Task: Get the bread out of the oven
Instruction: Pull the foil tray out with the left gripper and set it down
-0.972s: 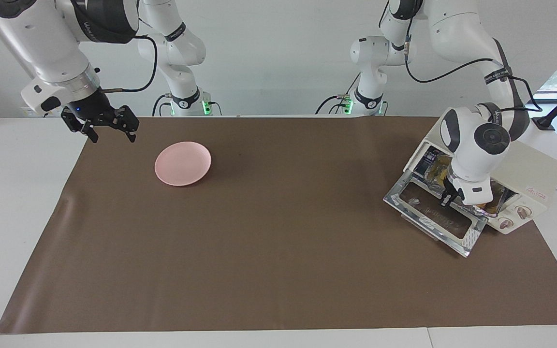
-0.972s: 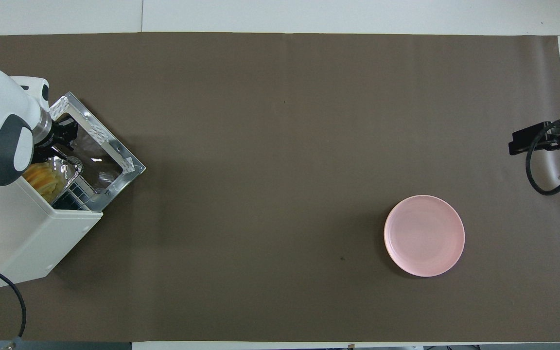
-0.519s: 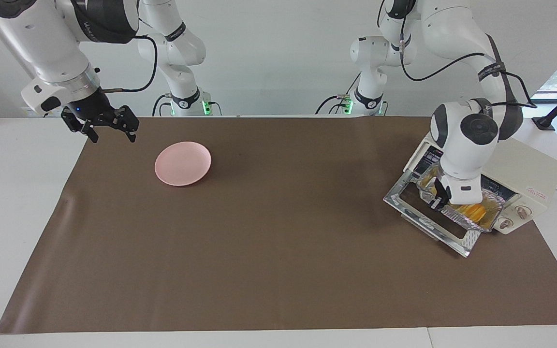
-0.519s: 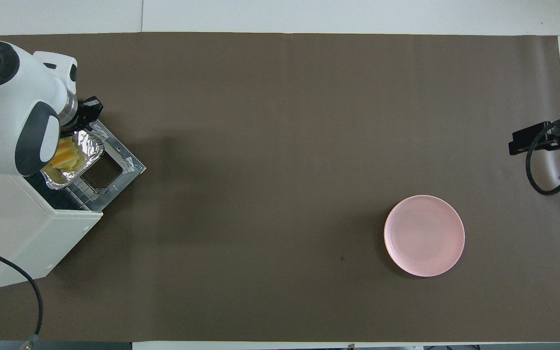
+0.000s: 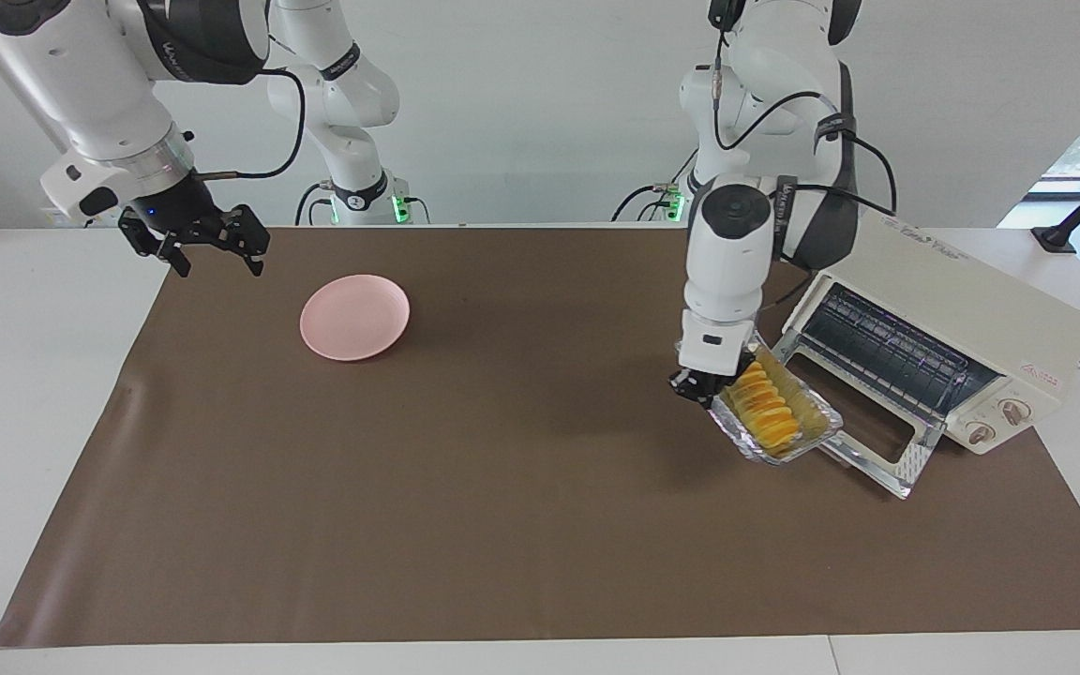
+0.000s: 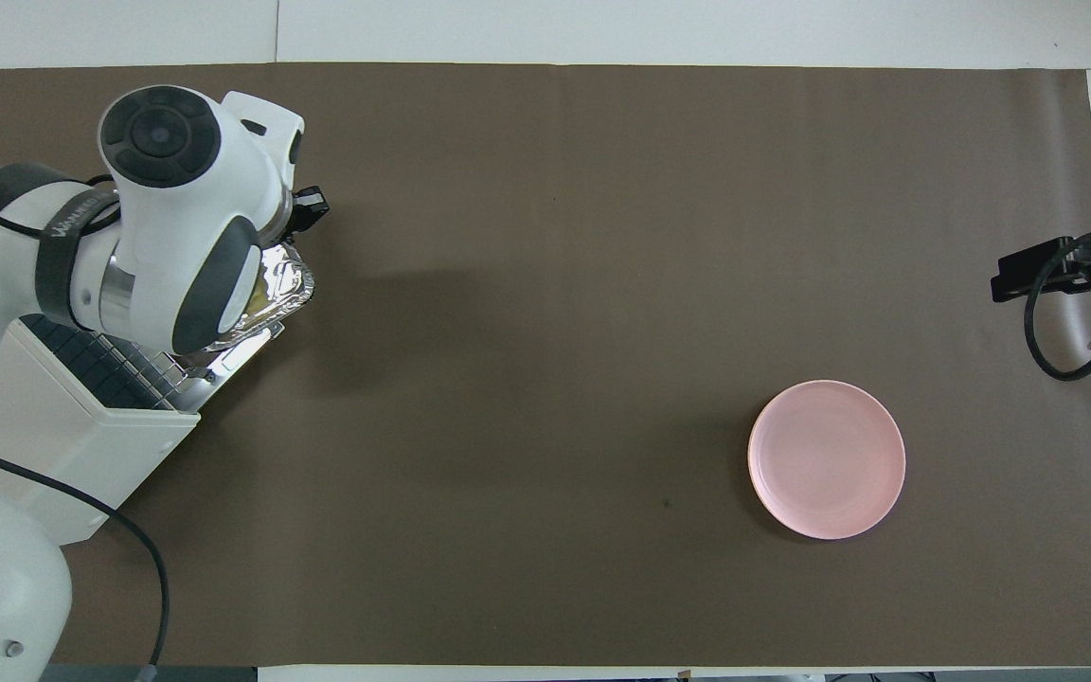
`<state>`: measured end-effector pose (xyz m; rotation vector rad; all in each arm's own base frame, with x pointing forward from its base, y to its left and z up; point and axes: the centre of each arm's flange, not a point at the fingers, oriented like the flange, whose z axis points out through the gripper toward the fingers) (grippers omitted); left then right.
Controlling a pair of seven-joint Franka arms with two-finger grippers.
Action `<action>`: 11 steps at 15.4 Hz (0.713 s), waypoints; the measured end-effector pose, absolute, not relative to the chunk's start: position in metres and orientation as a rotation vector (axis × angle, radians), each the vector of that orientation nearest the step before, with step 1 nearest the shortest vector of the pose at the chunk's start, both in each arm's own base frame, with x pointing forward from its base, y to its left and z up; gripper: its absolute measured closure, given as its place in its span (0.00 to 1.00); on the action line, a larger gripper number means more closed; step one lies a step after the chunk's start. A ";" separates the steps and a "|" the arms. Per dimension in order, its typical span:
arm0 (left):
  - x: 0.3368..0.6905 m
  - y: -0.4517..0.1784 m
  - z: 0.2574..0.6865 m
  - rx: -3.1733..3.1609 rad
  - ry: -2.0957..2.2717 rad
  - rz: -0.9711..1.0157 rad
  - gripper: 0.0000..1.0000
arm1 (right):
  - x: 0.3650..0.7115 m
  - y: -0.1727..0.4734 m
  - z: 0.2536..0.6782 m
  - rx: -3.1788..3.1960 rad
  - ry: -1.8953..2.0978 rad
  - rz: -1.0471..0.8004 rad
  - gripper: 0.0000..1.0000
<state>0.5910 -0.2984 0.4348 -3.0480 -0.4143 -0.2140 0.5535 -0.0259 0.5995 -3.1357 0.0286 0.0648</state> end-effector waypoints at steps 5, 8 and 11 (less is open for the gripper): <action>0.563 -0.365 0.443 -3.149 -0.330 -0.172 0.99 | 0.554 -0.026 0.600 -3.136 0.029 0.065 0.00; 0.554 -0.387 0.445 -3.209 -0.290 -0.171 0.99 | 0.554 -0.026 0.600 -3.136 0.029 0.065 0.00; 0.545 -0.405 0.442 -3.232 -0.188 -0.188 0.99 | 0.554 -0.026 0.600 -3.136 0.029 0.065 0.00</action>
